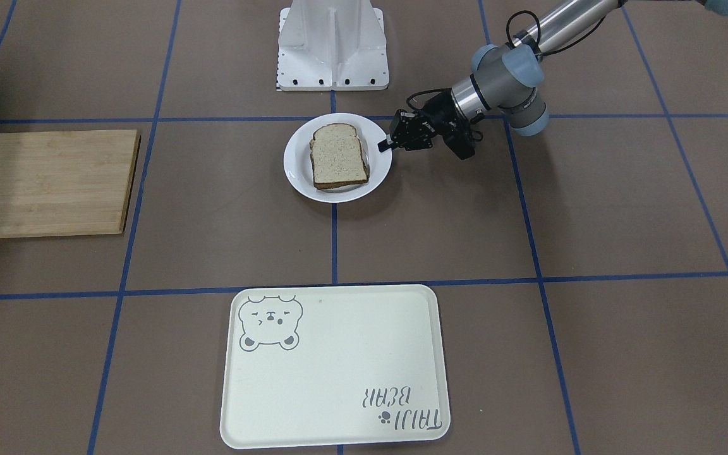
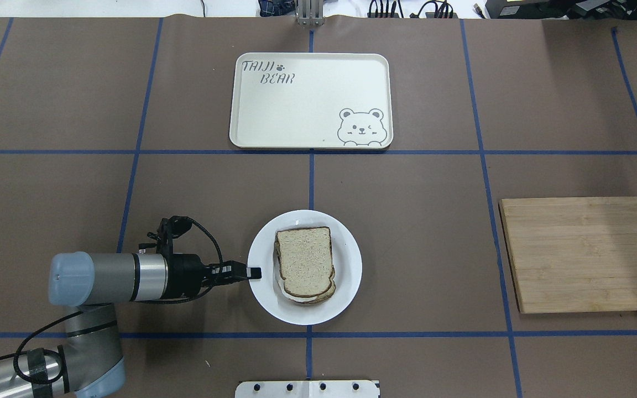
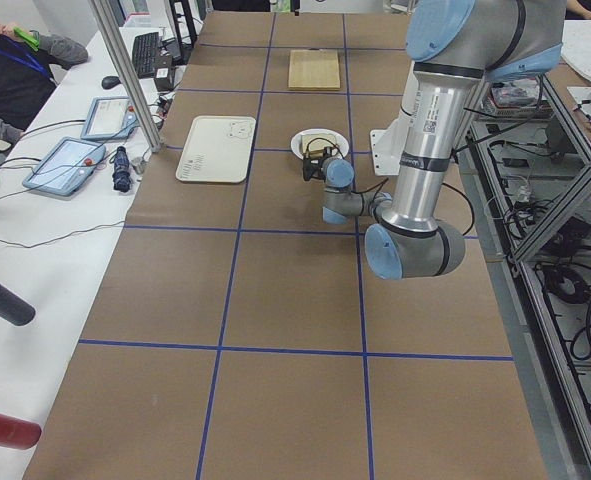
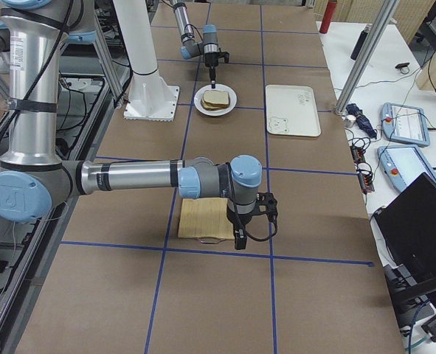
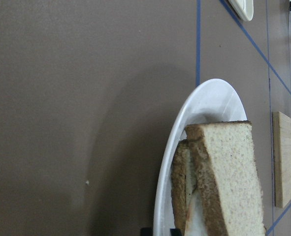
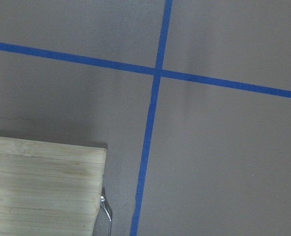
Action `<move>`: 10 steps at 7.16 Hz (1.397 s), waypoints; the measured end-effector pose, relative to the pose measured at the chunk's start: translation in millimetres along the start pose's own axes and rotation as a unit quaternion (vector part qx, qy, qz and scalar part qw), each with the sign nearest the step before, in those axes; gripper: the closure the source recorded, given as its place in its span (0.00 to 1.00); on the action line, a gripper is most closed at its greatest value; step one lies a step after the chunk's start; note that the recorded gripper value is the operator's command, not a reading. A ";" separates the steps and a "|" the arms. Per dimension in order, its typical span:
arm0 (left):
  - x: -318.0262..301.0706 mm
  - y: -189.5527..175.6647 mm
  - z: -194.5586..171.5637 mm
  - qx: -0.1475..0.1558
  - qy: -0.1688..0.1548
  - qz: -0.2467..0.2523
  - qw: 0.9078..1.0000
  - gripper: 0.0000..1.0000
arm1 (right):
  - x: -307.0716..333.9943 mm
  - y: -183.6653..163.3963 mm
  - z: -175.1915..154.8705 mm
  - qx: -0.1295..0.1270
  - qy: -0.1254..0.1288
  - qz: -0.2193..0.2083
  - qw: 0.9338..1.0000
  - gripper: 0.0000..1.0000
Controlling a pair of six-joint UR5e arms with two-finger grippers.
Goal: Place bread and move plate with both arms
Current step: 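Move the left gripper to the plate rim nearest it and grip the rim, then lift the plate with the left gripper and carry it onto the bear tray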
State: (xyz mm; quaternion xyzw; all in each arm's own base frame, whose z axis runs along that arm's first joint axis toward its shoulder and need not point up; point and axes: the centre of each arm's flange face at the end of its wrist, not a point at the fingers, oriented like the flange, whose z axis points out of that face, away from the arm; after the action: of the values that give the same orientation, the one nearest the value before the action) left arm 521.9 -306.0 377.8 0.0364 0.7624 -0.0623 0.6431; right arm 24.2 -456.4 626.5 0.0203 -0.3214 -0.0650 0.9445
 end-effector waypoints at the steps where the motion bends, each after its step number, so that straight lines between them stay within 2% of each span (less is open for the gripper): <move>1: 3.1 0.9 -2.1 -0.001 0.011 -0.009 1.000 1.00 | 0.0 0.0 0.1 0.000 0.000 0.000 1.000 0.00; 3: 14.0 1.6 -2.2 -0.003 0.028 -0.025 0.999 1.00 | -0.1 -0.2 -0.1 0.000 0.000 0.000 1.000 0.00; 4: 24.7 -0.5 0.8 0.006 0.040 -0.043 0.998 1.00 | 0.2 -0.1 0.1 0.000 0.000 0.000 1.000 0.00; 7: 60.0 -18.1 16.0 0.078 0.074 -0.102 0.989 1.00 | 1.1 0.2 1.1 -0.001 0.000 0.001 1.000 0.00; 8: 75.2 -31.5 23.8 0.115 0.079 -0.125 0.982 1.00 | 1.9 0.2 2.3 -0.002 0.000 0.003 1.000 0.00; 10: 112.4 -74.5 41.1 0.192 0.068 -0.186 0.961 1.00 | 3.2 0.1 4.4 -0.004 0.000 0.004 1.000 0.00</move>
State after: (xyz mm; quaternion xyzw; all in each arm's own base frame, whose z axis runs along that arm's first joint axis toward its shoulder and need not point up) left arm 532.8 -388.4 263.9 0.0209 0.7710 -0.3237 0.5480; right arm 24.1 -456.7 631.9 0.0150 -0.3212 -0.0628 0.9448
